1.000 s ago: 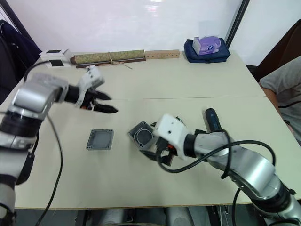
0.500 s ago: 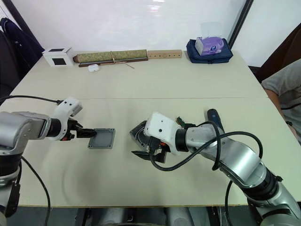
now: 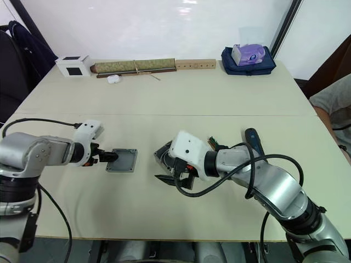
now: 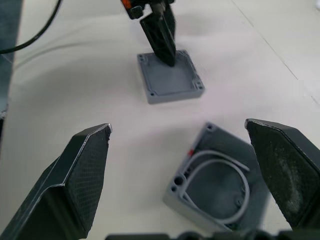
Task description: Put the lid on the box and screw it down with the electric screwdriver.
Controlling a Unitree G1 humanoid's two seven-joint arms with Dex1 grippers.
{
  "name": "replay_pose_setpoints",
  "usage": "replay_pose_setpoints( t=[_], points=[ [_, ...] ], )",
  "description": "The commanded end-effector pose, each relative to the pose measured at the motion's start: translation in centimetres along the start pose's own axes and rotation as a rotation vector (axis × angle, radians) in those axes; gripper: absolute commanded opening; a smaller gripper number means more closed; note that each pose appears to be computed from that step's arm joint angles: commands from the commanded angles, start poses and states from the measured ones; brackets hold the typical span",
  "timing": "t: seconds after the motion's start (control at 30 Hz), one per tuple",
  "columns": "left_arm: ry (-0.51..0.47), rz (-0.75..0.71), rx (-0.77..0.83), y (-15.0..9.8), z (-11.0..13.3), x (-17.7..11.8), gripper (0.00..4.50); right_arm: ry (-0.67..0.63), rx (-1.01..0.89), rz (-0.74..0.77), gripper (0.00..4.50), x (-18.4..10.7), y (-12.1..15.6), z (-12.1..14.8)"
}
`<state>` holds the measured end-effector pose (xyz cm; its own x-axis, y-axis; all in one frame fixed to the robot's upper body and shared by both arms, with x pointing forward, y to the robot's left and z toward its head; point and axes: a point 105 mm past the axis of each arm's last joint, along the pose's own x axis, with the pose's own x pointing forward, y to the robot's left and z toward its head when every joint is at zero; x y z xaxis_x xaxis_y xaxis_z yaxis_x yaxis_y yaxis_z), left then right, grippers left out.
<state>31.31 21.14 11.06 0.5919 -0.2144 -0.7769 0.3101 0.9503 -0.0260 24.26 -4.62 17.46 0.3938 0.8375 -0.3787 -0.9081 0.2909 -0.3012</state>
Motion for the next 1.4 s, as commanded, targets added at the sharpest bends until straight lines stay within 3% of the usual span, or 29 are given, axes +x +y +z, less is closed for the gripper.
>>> replay_pose_setpoints(
  t=[0.03,0.17,0.23,0.37,0.5,0.57,0.63,0.7,0.77,1.0,1.4],
  points=[
    [0.050,-0.055,0.001,-1.2,-1.0,0.9,2.12,-0.056,-0.016,-0.046,4.50,-0.6,-0.4,1.5],
    [0.042,-0.053,-0.018,-1.2,-0.7,1.1,0.59,-0.078,0.014,-0.102,4.50,-1.1,-1.7,1.9],
    [0.038,-0.051,-0.025,-1.3,-0.5,1.1,0.05,-0.081,0.025,-0.113,4.50,-1.4,-1.9,1.9],
    [-0.010,-0.020,0.009,-1.0,0.7,0.7,0.05,-0.124,0.086,-0.147,4.50,-1.8,-2.6,1.9],
    [-0.194,0.012,0.010,0.5,5.2,-0.2,0.05,-0.240,0.200,-0.189,4.50,-2.2,-4.0,2.5],
    [-0.396,-0.004,0.061,0.9,9.2,-1.2,0.05,-0.331,0.290,-0.223,4.50,-2.2,-5.4,3.1],
    [-0.526,-0.016,0.115,0.7,11.7,-1.9,0.05,-0.363,0.329,-0.251,4.50,-2.3,-6.5,3.2],
    [-0.766,-0.090,0.129,-1.1,16.1,-3.3,0.05,-0.525,0.539,-0.302,4.50,-1.8,-10.0,4.2],
    [-0.902,-0.133,0.111,-2.4,18.2,-3.6,0.05,-0.586,0.732,-0.353,4.50,-1.1,-12.7,3.5],
    [-1.007,-0.312,0.161,-7.8,19.3,-2.9,0.05,-0.530,0.769,-0.377,4.50,-0.2,-14.0,3.1],
    [-1.022,-0.384,0.151,-9.5,19.5,-3.3,0.05,-0.512,0.744,-0.332,4.50,0.0,-12.5,3.5]
  ],
)
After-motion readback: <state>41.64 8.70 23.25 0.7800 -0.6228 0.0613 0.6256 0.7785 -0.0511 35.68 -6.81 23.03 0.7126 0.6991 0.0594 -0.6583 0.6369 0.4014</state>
